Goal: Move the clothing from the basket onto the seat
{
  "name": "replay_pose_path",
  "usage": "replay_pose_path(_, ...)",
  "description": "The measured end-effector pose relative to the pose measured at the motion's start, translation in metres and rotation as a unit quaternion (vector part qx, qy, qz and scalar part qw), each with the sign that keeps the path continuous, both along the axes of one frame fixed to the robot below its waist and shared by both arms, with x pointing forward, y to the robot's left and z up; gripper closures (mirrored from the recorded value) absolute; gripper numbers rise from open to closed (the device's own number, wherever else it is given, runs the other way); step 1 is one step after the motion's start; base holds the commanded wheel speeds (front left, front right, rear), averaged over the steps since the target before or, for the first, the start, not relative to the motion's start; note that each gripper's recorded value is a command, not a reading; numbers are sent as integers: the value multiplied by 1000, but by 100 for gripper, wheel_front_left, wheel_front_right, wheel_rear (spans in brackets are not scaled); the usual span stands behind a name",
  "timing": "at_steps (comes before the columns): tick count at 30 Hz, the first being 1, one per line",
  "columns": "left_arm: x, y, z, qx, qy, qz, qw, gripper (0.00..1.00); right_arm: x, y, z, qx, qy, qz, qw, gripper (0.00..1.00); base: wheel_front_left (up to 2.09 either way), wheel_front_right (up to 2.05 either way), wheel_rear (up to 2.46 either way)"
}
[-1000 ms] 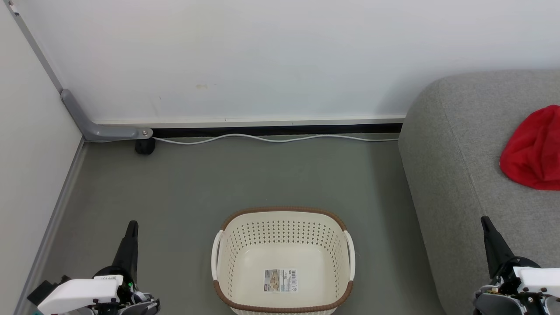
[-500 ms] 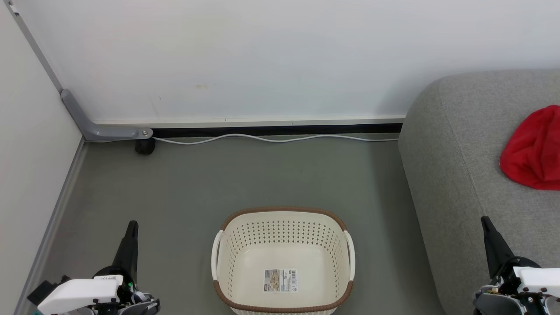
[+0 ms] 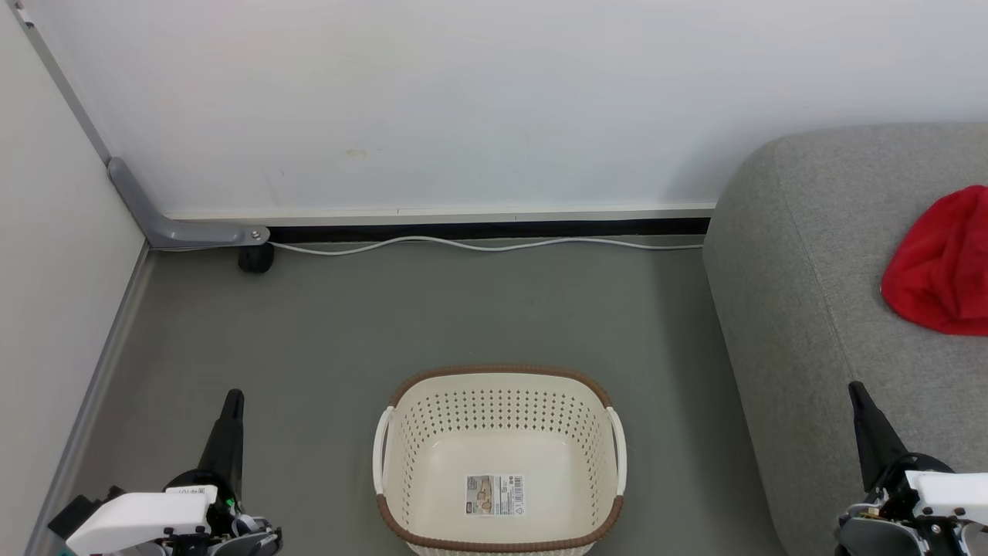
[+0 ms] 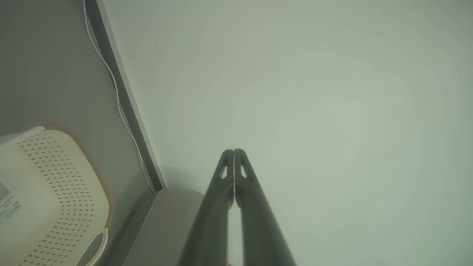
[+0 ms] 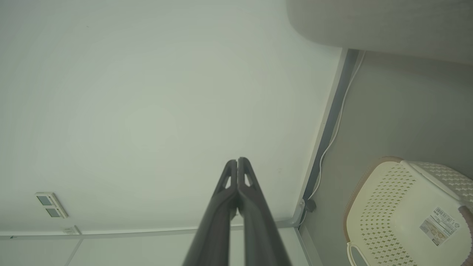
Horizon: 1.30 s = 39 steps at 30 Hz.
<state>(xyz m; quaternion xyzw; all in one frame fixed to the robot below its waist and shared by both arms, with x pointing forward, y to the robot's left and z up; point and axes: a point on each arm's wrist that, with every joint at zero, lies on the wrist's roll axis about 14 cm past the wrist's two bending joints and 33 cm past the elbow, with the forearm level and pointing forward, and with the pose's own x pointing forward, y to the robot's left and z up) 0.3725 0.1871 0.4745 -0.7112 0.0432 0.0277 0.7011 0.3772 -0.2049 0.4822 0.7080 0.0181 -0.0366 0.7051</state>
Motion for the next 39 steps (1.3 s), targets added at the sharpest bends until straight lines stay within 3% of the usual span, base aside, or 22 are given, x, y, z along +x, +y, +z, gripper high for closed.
replay_pose_path(39, 0, 0, 0, 0, 0, 0, 1000, 100, 0, 0, 0, 0, 0, 0, 1000, 100, 0, 0, 0)
